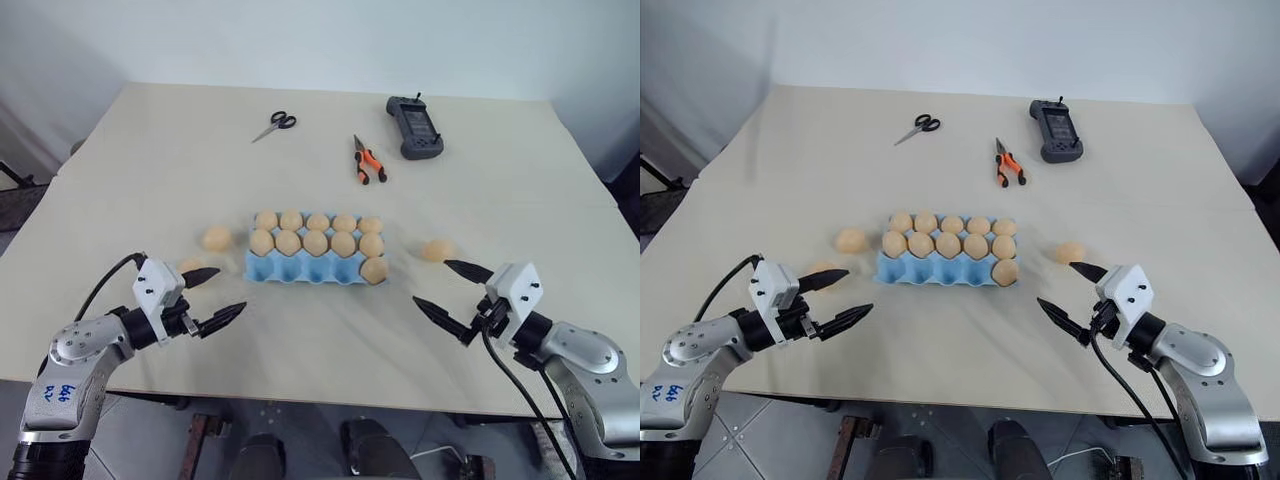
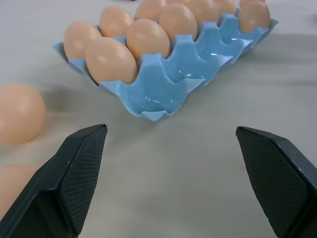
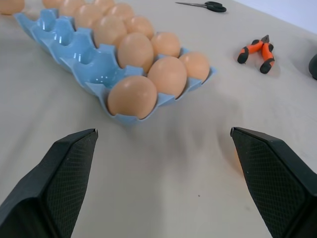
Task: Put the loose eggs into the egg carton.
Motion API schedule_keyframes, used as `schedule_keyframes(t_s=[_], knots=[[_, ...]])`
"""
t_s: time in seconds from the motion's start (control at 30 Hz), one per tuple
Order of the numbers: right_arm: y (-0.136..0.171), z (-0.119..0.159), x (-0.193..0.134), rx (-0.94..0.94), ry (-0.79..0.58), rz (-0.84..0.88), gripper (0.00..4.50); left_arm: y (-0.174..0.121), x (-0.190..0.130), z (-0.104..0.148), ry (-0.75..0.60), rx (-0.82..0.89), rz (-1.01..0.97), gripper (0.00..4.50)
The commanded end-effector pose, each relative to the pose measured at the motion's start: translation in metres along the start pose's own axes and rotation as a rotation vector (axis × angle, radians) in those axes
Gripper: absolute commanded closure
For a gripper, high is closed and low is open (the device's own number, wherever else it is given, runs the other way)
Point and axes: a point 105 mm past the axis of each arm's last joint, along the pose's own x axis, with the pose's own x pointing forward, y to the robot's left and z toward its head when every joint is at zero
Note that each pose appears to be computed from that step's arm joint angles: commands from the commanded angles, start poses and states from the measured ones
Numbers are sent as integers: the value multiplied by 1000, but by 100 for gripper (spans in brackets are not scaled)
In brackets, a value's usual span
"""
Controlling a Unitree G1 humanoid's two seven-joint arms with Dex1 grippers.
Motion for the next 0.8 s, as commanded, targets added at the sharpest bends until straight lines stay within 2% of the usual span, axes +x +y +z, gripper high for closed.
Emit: schedule_keyframes(t_s=[0.03, 0.13, 0.23, 0.4, 0.53, 0.7, 0.8], knots=[[-4, 7, -3, -20, -21, -2, 0, 2, -1, 12, -29, 63, 15, 7], [-14, 7, -15, -27, -6, -47, 0, -4, 5, 16, -56, 30, -29, 7], [-31, -1, -56, -26, 71, -145, 0, -14, 15, 18, -56, 39, -125, 7], [-34, -10, -106, -8, 180, -202, 0, -24, 22, 20, -52, 51, -240, 7], [-38, -28, -137, 7, 259, -260, 0, -32, 30, 20, -46, 70, -327, 7], [-46, -41, -149, 25, 280, -301, 0, -40, 34, 24, -48, 82, -419, 7], [-48, -48, -141, 41, 278, -273, 0, -42, 38, 29, -69, 119, -443, 7]])
